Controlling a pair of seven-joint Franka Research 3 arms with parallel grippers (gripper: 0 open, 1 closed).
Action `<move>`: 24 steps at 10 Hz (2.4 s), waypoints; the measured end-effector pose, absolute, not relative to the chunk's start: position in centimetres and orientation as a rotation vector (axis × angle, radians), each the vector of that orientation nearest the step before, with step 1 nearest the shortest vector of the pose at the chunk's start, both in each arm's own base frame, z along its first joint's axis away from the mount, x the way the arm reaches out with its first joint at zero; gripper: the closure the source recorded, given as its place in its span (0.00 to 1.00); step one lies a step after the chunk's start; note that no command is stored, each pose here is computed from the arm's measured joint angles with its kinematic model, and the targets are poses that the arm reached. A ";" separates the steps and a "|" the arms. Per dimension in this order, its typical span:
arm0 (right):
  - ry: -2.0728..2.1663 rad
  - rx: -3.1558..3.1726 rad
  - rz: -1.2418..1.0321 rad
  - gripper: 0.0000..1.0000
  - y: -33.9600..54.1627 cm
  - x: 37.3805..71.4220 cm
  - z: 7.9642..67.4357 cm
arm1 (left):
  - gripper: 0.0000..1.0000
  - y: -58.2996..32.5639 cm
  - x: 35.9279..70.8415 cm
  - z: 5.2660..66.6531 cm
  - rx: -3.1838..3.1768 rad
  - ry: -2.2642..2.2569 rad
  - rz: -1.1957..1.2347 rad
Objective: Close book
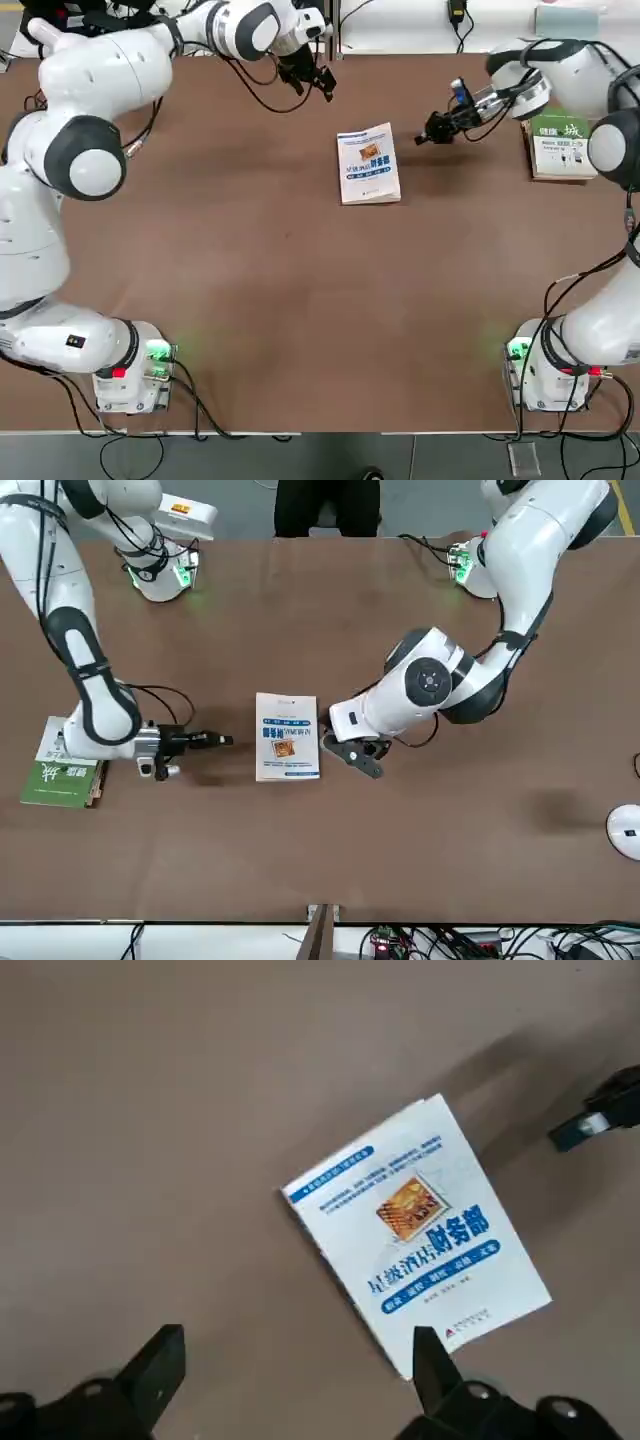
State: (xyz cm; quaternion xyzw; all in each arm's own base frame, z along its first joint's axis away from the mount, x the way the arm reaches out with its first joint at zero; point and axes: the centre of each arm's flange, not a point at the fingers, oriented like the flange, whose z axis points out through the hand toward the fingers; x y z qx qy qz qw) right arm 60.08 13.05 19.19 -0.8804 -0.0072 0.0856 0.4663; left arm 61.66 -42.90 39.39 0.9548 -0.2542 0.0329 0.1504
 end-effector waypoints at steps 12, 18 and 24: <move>-0.352 -2.447 0.220 0.98 5.8 64.8 26.7 | 0.00 -31.1 63.5 50.8 3.016 -0.715 0.192; -0.605 -2.688 0.188 0.49 3.3 67.4 30.6 | 0.00 -24.5 65.2 53.5 3.067 -0.570 0.220; -0.653 -2.914 0.156 0.00 -0.2 68.9 33.1 | 0.00 -18.3 66.4 53.8 3.114 -0.432 0.166</move>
